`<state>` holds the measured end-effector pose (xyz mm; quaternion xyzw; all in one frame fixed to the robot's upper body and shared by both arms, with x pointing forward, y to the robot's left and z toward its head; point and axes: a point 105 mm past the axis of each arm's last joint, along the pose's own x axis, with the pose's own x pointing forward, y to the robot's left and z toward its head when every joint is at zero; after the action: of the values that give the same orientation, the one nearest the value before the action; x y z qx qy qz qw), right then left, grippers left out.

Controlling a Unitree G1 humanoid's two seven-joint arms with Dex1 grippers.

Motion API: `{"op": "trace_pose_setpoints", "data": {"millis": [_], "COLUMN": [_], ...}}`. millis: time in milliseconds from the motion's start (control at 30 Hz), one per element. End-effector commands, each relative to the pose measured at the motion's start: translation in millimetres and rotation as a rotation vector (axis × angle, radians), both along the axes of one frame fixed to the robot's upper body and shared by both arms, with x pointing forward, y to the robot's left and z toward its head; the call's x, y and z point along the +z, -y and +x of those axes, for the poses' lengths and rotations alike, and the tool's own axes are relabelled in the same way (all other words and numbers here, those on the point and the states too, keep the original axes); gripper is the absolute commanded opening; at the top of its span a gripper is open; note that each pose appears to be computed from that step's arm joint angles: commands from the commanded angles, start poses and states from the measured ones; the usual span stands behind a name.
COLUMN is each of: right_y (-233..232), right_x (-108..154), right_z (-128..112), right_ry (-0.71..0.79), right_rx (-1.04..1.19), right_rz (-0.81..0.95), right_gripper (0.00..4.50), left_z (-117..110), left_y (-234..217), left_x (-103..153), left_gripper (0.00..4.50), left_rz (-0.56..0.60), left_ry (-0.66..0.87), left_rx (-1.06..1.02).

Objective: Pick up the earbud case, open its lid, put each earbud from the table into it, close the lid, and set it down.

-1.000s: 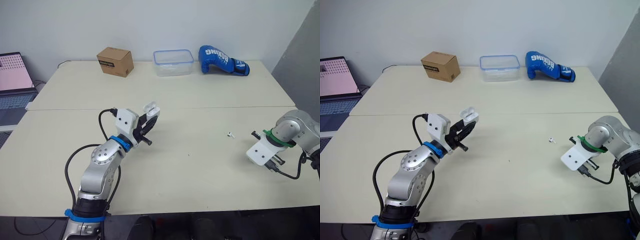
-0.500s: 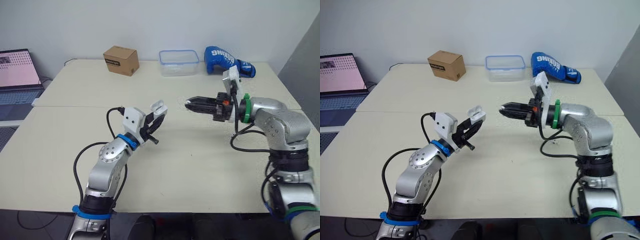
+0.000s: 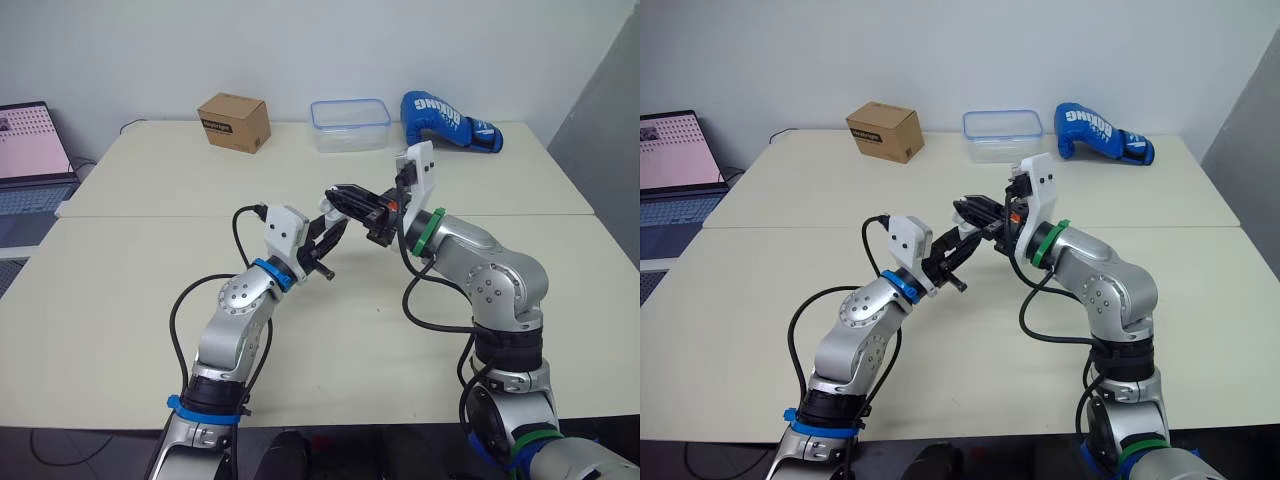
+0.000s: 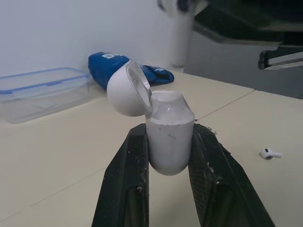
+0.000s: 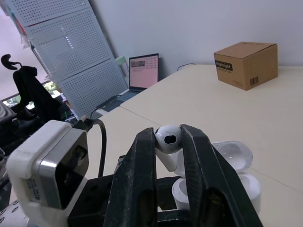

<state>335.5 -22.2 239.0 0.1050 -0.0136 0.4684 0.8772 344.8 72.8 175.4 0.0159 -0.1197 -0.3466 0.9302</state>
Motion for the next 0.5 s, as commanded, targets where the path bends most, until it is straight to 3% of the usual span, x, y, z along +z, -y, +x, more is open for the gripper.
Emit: {"op": "trace_pose_setpoints", "data": {"millis": [33, 500], "right_y": [-0.5, 0.7], "right_x": [5.0, -14.5], "right_z": [1.0, 6.4], "right_ry": [0.027, -0.033], "right_rx": [-0.013, -0.039], "right_rz": [-0.004, -0.040], "right_gripper": [0.38, 0.38], "left_z": [-3.6, -6.6], "left_y": [3.6, 5.0], "left_x": [20.0, 24.3], "left_gripper": [0.74, 0.74], "left_rz": [-0.016, -0.025], "left_ry": [0.078, 0.089], "left_rx": [-0.011, -0.021]}}
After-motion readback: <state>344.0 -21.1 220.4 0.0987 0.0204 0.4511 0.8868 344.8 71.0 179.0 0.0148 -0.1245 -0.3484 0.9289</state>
